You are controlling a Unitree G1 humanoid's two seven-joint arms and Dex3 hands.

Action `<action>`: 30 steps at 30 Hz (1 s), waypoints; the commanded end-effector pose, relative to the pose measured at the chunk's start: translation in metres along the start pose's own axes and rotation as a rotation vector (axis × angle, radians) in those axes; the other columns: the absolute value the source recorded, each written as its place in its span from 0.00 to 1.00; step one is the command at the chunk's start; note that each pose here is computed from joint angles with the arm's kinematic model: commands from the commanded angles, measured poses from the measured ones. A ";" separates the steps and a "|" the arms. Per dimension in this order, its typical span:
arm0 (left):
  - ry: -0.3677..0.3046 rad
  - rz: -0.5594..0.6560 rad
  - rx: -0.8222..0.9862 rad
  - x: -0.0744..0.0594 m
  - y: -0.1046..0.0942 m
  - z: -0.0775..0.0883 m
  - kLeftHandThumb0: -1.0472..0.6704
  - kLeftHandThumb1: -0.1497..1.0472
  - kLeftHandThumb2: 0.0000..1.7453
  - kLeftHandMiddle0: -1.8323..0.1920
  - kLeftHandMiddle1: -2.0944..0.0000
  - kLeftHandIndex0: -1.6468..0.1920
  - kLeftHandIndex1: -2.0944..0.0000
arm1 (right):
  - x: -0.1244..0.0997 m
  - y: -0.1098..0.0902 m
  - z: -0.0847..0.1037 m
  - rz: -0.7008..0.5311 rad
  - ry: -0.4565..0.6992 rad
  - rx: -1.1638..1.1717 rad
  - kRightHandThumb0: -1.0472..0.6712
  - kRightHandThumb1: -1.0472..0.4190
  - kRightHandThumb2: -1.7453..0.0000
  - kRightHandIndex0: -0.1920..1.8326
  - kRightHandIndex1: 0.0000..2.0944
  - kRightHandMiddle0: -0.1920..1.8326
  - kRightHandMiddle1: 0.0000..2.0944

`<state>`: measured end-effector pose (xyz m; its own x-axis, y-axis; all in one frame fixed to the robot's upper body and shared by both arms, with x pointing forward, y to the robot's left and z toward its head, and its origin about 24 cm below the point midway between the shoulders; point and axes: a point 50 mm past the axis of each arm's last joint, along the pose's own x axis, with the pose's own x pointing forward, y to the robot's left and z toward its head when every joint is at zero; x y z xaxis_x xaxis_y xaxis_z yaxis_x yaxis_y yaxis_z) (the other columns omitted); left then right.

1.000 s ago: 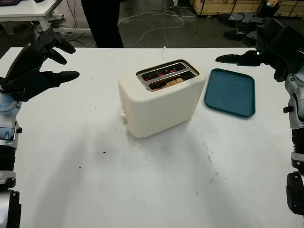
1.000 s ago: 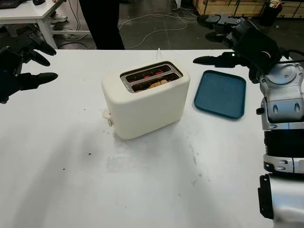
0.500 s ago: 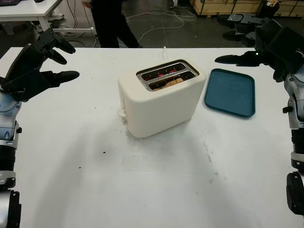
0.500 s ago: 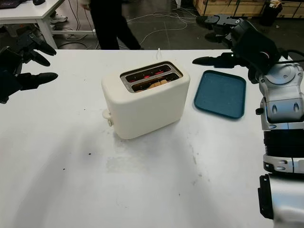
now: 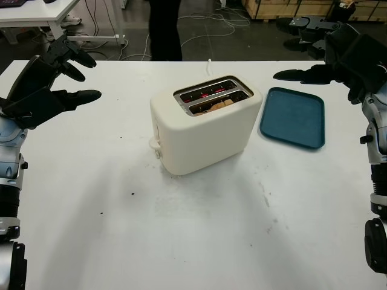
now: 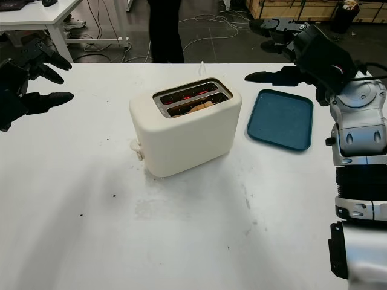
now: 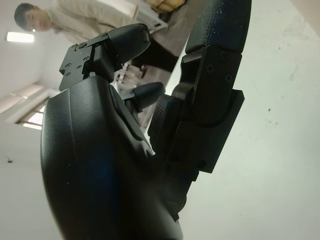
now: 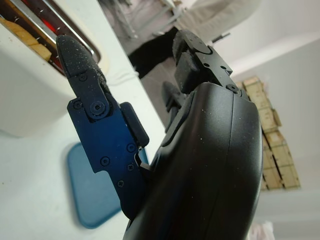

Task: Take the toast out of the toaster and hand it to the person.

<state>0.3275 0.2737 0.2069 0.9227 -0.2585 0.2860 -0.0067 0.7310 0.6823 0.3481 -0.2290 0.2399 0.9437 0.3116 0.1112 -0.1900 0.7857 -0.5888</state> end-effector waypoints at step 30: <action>0.001 0.005 -0.003 -0.002 -0.001 -0.002 0.00 0.89 0.10 0.91 0.21 0.90 0.27 | 0.000 -0.003 0.004 -0.005 -0.014 -0.008 0.27 0.23 1.00 0.14 0.31 0.30 0.00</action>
<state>0.3276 0.2736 0.2068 0.9227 -0.2574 0.2869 -0.0077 0.7319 0.6814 0.3486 -0.2290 0.2393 0.9431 0.3136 0.1105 -0.1915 0.7841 -0.5904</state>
